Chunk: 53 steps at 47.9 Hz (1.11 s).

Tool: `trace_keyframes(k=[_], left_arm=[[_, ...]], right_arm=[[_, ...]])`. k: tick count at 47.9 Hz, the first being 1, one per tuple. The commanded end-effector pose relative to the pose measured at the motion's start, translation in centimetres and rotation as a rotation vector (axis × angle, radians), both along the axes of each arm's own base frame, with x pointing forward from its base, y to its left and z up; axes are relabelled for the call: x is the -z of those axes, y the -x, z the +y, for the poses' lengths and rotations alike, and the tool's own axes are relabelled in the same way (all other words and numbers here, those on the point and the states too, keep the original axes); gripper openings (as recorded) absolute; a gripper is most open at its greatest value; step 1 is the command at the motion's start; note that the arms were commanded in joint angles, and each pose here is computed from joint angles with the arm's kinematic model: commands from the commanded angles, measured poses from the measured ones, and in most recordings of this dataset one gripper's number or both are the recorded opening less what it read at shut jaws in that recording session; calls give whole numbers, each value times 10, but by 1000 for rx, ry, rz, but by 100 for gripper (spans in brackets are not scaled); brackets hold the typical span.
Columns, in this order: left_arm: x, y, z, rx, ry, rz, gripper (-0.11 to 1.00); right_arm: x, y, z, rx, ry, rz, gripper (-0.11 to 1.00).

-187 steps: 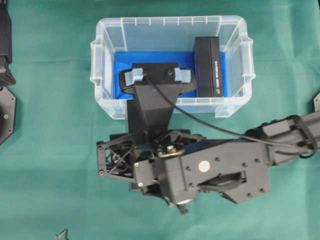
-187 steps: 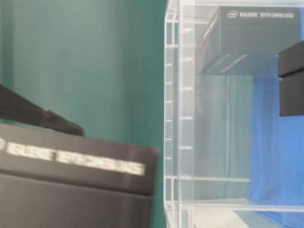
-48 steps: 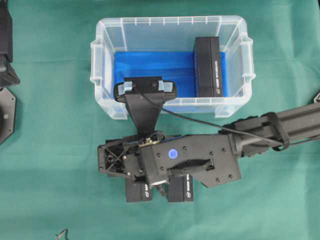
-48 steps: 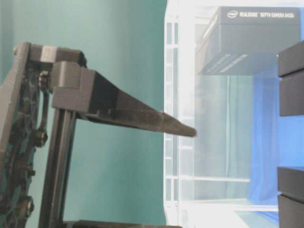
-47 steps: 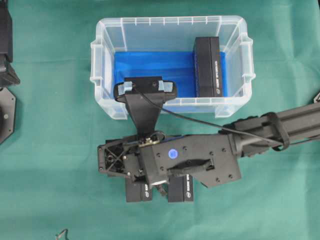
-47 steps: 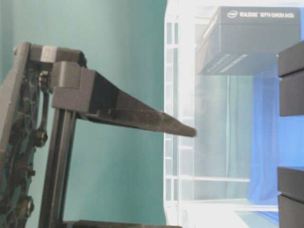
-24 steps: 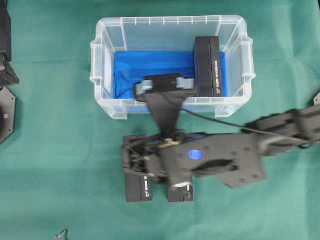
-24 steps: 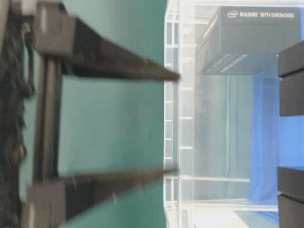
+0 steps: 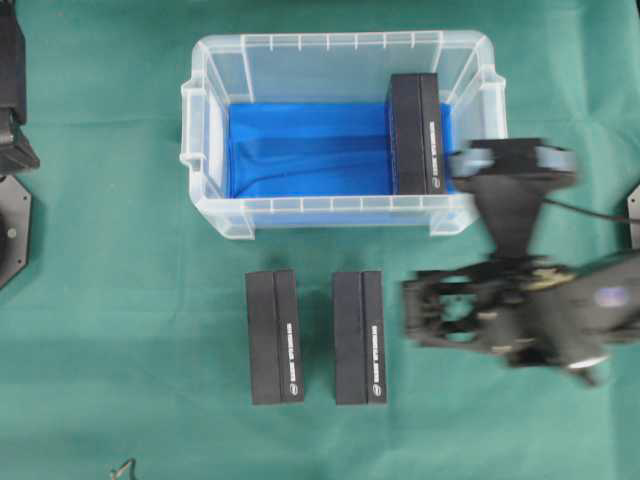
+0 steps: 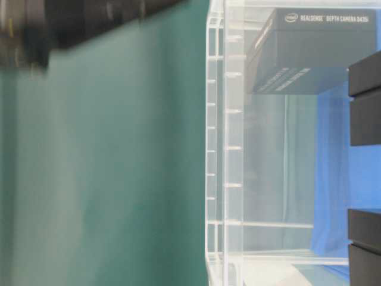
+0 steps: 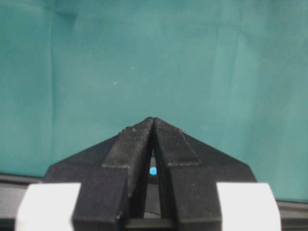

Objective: Take the box out of the case with the right arm.
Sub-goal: 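Open the right gripper and withdraw it to the right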

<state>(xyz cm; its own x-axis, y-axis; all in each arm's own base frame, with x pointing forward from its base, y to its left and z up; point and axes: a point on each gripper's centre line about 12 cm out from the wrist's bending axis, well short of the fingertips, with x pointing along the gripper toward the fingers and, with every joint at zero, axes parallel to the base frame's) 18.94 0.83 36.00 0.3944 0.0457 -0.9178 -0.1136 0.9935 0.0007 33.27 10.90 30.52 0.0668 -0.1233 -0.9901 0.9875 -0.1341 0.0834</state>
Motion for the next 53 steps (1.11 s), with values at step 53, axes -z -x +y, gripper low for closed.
trace_keyframes(k=[53], left_arm=[[-7, 1, 1, -3, -2, -26, 0]], right_arm=[[-15, 105, -149, -81, 65, -29, 91]])
